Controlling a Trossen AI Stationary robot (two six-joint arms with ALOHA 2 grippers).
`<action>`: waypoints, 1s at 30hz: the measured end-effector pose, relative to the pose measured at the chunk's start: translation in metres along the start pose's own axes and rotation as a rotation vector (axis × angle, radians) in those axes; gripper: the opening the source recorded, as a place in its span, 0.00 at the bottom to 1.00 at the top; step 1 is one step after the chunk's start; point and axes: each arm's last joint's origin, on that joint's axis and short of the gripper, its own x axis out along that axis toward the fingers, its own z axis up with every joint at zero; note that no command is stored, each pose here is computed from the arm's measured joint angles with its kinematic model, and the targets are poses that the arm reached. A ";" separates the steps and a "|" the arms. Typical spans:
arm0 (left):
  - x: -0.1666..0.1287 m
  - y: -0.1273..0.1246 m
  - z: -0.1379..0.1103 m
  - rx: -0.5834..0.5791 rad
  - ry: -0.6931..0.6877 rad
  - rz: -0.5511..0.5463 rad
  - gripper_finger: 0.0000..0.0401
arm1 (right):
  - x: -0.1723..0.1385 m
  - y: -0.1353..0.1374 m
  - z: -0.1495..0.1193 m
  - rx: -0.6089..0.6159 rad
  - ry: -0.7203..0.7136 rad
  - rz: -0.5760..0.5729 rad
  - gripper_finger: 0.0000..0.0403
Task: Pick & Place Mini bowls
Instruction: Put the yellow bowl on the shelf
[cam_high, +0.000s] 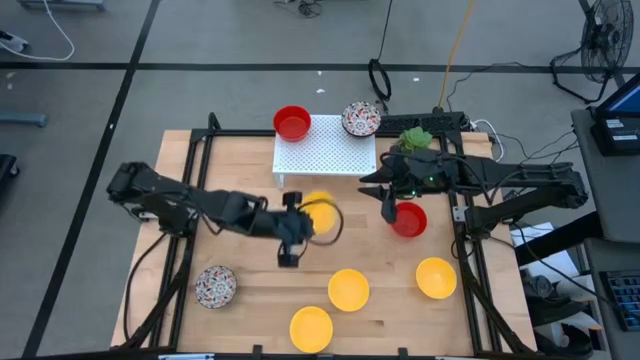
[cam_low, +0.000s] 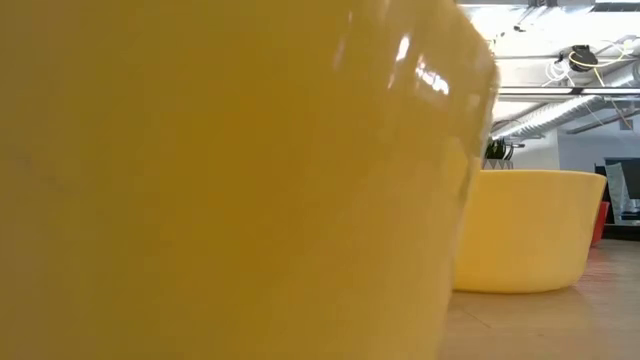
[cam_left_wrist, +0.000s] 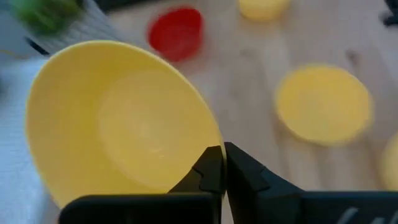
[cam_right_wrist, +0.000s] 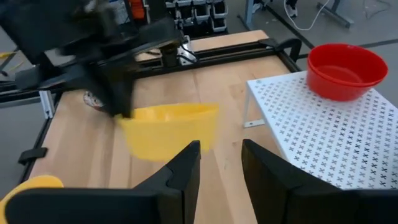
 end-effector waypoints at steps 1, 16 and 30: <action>0.003 0.009 0.003 0.003 -0.026 0.021 0.01 | -0.001 0.001 0.000 -0.002 0.002 0.004 0.26; 0.025 0.134 -0.009 -0.032 -0.032 0.218 0.03 | -0.012 0.002 -0.008 -0.058 0.074 0.005 0.26; 0.059 0.161 -0.026 -0.042 0.038 0.173 0.03 | -0.012 0.002 -0.007 -0.131 0.062 0.007 0.26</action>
